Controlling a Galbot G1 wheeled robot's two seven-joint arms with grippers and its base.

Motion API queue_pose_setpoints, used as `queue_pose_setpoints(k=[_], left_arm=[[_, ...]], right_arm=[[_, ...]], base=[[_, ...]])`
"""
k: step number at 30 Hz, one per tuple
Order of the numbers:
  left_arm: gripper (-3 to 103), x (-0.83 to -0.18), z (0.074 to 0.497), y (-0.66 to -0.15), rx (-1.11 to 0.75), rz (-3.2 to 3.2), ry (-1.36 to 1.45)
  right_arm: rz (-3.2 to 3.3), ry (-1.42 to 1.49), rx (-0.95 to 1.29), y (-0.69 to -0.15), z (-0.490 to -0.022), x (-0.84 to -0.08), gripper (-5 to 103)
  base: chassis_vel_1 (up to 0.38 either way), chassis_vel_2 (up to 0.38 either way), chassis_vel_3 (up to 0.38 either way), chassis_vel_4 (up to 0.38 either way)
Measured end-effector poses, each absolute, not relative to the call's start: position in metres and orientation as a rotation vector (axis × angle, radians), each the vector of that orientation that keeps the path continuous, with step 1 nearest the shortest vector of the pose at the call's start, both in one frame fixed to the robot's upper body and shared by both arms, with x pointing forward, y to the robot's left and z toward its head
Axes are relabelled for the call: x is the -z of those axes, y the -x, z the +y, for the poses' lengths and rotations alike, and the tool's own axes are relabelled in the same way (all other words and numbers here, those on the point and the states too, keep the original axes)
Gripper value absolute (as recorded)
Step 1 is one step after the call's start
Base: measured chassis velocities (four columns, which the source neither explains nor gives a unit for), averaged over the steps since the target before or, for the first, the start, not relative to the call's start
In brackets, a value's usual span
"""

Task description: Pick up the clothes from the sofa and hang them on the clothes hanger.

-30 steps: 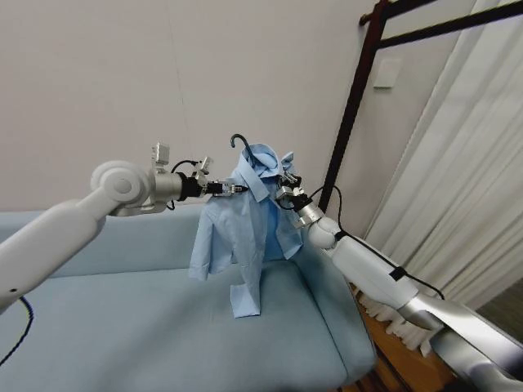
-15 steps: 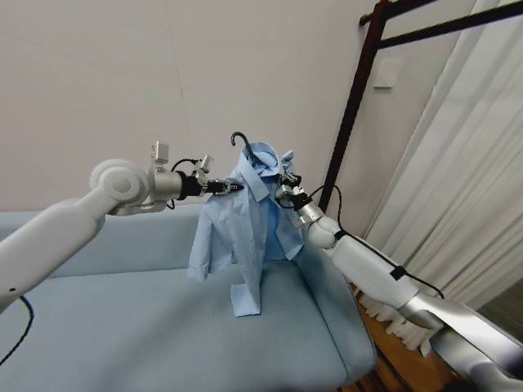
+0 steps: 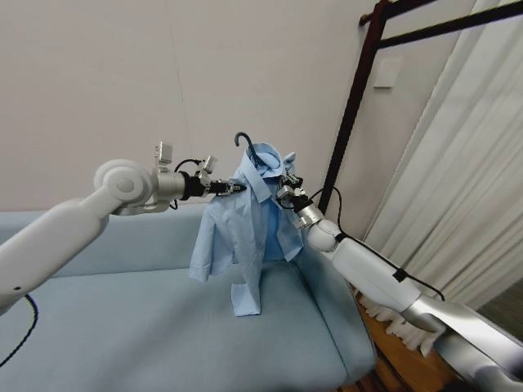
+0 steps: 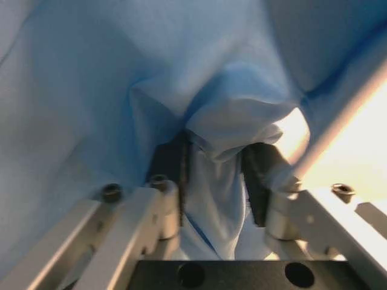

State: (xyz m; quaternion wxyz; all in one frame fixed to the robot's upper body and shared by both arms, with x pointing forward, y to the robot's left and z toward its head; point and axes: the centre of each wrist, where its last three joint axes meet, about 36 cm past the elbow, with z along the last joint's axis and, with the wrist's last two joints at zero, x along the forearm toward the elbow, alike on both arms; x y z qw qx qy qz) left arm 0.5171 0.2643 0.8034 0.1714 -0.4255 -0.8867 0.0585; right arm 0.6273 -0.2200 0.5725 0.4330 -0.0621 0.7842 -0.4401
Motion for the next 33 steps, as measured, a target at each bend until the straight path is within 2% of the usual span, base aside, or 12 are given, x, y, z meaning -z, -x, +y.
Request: queue_pose_setpoints(k=[2, 4, 8, 10, 13, 16, 19, 27, 33], left_arm=[[8, -0.805, 0.264, -0.518, -0.168, -2.518, 1.214], [8, -0.805, 0.263, -0.518, -0.168, -2.519, 1.216], [8, -0.806, 0.262, -0.521, -0.171, -2.519, 1.221], [8, -0.806, 0.261, -0.521, -0.171, -2.519, 1.221], [8, -0.806, 0.261, -0.522, -0.173, -2.522, 1.219], [8, -0.806, 0.262, -0.523, -0.181, -2.528, 1.222], [8, -0.807, 0.264, -0.523, -0.194, -2.539, 1.228], [8, -0.810, 0.267, -0.524, -0.207, -2.552, 1.241], [8, -0.810, 0.277, -0.527, -0.200, -2.581, 1.263]], right_arm=[[1.962, 0.150, 1.091, -0.626, -0.220, -0.573, 37], [1.965, 0.147, 1.089, -0.626, -0.220, -0.573, 37], [1.975, 0.143, 1.080, -0.622, -0.223, -0.575, 59], [1.978, 0.145, 1.078, -0.621, -0.223, -0.574, 59], [1.998, 0.152, 1.063, -0.617, -0.224, -0.573, 75], [2.017, 0.168, 1.045, -0.612, -0.223, -0.573, 81], [2.031, 0.182, 1.033, -0.609, -0.222, -0.573, 96], [2.040, 0.196, 1.028, -0.605, -0.225, -0.575, 100], [2.165, 0.342, 0.946, -0.582, -0.234, -0.581, 100]], base=[[0.000, 0.000, 0.000, 0.000], [0.000, 0.000, 0.000, 0.000], [0.000, 0.000, 0.000, 0.000], [0.000, 0.000, 0.000, 0.000], [0.000, 0.000, 0.000, 0.000], [0.000, 0.000, 0.000, 0.000], [0.000, 0.000, 0.000, 0.000], [0.000, 0.000, 0.000, 0.000], [0.000, 0.000, 0.000, 0.000]])
